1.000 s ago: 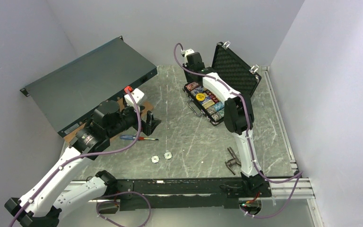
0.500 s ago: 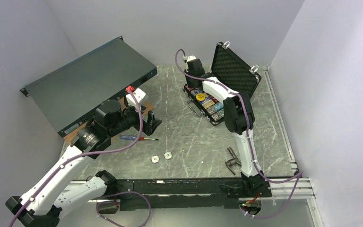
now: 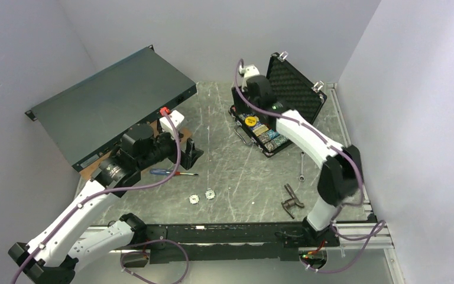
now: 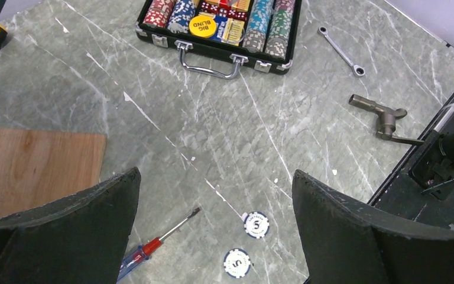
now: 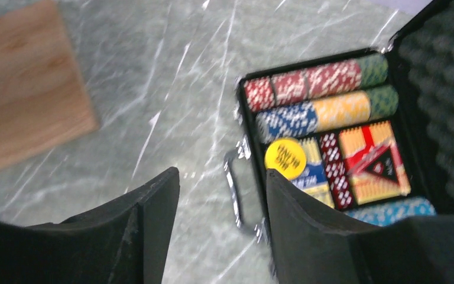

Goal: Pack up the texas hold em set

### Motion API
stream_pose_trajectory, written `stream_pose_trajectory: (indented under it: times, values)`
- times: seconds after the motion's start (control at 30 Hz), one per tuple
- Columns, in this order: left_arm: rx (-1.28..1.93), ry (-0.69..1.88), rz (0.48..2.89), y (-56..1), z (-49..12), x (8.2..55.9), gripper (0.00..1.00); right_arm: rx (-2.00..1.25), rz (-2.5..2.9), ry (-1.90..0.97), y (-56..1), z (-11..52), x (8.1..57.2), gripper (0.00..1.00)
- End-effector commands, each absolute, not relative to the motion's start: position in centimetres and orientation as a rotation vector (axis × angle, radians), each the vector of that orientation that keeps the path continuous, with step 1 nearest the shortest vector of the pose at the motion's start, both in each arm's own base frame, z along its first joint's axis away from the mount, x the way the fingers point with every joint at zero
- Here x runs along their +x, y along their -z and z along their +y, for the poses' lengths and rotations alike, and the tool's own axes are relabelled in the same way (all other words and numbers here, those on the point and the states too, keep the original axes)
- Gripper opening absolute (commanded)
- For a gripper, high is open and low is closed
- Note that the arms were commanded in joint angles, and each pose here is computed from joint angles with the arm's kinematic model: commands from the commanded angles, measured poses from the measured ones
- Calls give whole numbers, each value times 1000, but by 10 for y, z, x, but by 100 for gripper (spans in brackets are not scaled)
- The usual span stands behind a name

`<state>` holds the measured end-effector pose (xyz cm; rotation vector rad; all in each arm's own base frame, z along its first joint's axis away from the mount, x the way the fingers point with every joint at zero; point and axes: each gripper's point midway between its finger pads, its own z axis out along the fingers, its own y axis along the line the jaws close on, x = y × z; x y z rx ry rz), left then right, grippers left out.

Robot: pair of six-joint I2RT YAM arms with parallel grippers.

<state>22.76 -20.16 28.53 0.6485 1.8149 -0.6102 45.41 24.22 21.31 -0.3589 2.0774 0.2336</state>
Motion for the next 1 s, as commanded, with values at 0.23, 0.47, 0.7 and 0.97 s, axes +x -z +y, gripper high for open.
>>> stream_pose_trajectory:
  times: [0.23,0.47,0.7,0.97]
  values:
    - [665,572,1931,-259,-212,240,99,-322,2257,-483,-144,236,314,71]
    - [601,652,2198,-191,-243,213,94,-258,2213,-523,-143,210,279,79]
    - [310,418,2508,-117,-228,183,92,-231,2163,-477,-151,190,277,86]
    - [214,324,2627,-81,-229,178,94,-113,2131,-412,-153,168,279,88]
